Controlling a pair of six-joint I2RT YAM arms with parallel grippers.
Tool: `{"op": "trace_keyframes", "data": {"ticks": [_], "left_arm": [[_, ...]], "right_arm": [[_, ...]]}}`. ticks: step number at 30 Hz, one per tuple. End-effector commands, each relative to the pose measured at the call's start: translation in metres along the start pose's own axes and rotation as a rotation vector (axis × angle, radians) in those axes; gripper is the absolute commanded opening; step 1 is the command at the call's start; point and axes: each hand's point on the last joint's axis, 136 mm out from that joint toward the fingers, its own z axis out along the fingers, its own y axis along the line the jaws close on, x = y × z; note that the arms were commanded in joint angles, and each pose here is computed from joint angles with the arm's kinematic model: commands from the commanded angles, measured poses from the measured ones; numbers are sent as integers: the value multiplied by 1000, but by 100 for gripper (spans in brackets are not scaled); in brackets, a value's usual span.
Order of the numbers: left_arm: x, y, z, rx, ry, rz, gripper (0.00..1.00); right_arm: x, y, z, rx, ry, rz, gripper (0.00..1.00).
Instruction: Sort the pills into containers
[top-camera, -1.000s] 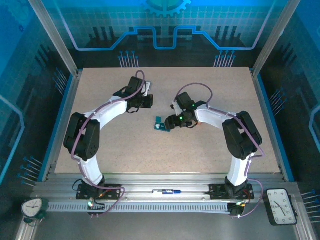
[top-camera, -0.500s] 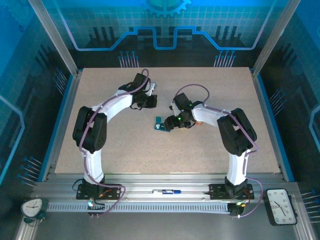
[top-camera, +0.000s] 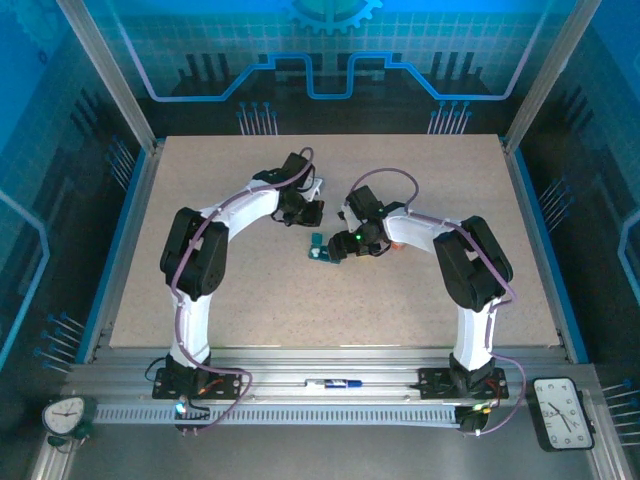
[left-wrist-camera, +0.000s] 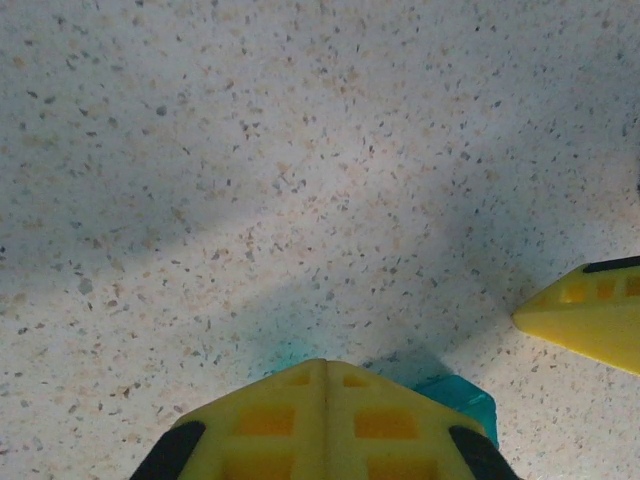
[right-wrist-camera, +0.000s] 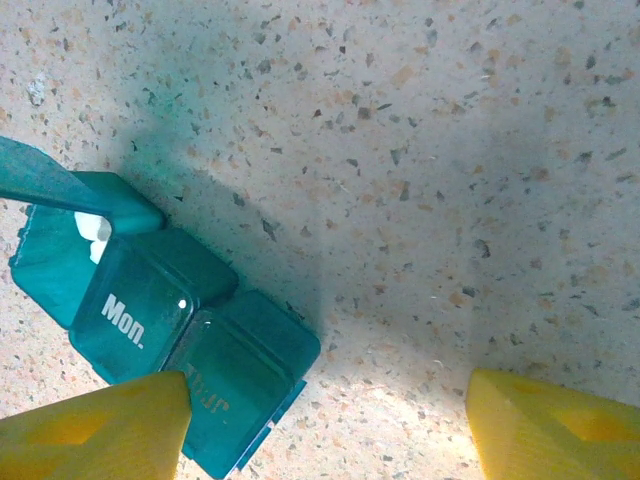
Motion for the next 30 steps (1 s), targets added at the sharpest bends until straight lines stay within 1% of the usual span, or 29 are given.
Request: {"op": "trace_keyframes", "data": {"ticks": [1, 11, 22, 30], "left_arm": [[10, -5, 4, 21, 54, 14, 0], [28, -14, 4, 17, 105, 47, 0], [46, -16, -3, 17, 130, 23, 0], [65, -14, -5, 13, 157, 4, 0]], "right_arm": [[9, -5, 12, 27, 35, 18, 74], [11, -8, 13, 41, 38, 27, 74], [13, -11, 16, 47, 47, 42, 74], [14, -12, 17, 48, 51, 45, 73]]}}
